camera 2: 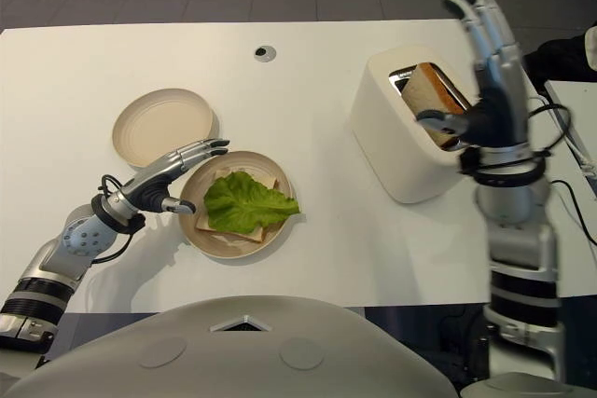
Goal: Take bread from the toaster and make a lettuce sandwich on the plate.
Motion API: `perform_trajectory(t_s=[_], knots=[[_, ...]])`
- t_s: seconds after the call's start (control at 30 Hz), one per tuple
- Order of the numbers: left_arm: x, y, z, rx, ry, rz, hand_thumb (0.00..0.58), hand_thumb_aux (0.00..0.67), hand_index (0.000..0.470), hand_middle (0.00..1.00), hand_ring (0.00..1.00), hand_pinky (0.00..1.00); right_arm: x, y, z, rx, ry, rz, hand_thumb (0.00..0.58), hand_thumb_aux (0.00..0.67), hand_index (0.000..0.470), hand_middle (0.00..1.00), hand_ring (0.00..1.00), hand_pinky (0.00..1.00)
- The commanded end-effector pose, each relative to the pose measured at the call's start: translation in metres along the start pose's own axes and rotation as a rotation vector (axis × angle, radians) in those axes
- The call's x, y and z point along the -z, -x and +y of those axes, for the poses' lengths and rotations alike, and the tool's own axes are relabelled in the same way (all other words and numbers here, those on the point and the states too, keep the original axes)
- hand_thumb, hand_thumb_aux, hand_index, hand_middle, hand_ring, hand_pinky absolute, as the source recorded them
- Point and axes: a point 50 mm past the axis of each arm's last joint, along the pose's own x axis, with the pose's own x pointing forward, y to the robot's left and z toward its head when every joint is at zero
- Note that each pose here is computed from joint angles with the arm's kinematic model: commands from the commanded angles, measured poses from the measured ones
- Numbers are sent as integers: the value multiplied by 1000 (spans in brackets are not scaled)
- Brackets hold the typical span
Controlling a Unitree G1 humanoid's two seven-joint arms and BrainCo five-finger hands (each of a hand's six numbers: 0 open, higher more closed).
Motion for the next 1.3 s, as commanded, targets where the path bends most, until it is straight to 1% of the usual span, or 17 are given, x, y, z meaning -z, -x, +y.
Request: perform_trajectory(t_s=[0.03, 0.27, 0.3, 0.33, 0.4, 0.43, 0.53, 0.6, 0.67, 0.7, 0.77, 0.83, 0.93, 1.03, 1.1, 1.17, 1.3], knots=[[3, -4, -1, 8, -8, 11, 0, 0, 0, 0, 0, 0, 22, 23, 7, -123, 106, 101, 0, 0, 0, 0, 0, 0], [3, -4, -1, 5, -7, 13, 0, 0, 0, 0, 0, 0, 35, 44, 37, -337, 130, 151, 5, 3, 2, 0, 0, 0], [3, -4, -2, 4, -7, 14, 0, 0, 0, 0, 0, 0, 35, 44, 39, -345, 124, 148, 234, 152, 107, 0, 0, 0], [3, -4, -2, 3, -7, 14, 0, 0, 0, 0, 0, 0, 34, 43, 40, -347, 119, 145, 509, 436, 306, 0, 0, 0], [3, -4, -2, 3, -7, 15, 0, 0, 0, 0, 0, 0, 33, 42, 41, -343, 111, 141, 575, 610, 428, 0, 0, 0], [3, -4, -2, 3, -7, 15, 0, 0, 0, 0, 0, 0, 33, 41, 40, -333, 103, 140, 580, 670, 470, 0, 0, 0], [4, -4, -2, 2, -8, 16, 0, 0, 0, 0, 0, 0, 33, 36, 36, -285, 74, 141, 580, 670, 470, 0, 0, 0], [4, -5, -2, 2, -8, 16, 0, 0, 0, 0, 0, 0, 33, 34, 32, -240, 53, 148, 580, 670, 470, 102, 102, 102], [4, -5, -3, 0, -7, 16, 0, 0, 0, 0, 0, 0, 32, 30, 28, -197, 19, 149, 580, 670, 470, 278, 278, 278], [4, -5, -2, -1, -7, 15, 0, 0, 0, 0, 0, 0, 31, 29, 25, -174, 1, 146, 580, 670, 470, 451, 451, 451], [4, -4, -2, -9, -5, 14, 0, 0, 0, 0, 0, 0, 27, 24, 19, -106, -49, 134, 580, 670, 470, 686, 686, 686], [5, -5, 1, -32, -2, 17, 0, 0, 0, 0, 0, 0, 21, 16, 5, 16, -113, 108, 580, 670, 470, 976, 976, 976], [6, -6, 5, -77, 11, 15, 0, 0, 0, 0, 0, 0, 6, 4, -15, 171, -265, 30, 580, 670, 470, 1000, 1000, 1000], [4, -5, 13, -152, 58, -12, 0, 0, 0, 0, 0, 0, -16, -3, -18, 197, -498, -60, 580, 670, 470, 1000, 1000, 1000], [2, -5, 19, -214, 108, -43, 0, 0, 0, 0, 0, 0, -37, -3, 4, 111, -748, -83, 580, 670, 470, 1000, 1000, 1000], [-1, -3, 26, -270, 158, -81, 0, 0, 0, 0, 0, 0, -65, 3, 43, -35, -991, -68, 580, 670, 470, 1000, 1000, 1000], [-12, 3, 39, -355, 257, -188, 0, 0, 0, 0, 0, 0, -111, 25, 112, -289, -1245, 45, 580, 670, 470, 1000, 1000, 1000]])
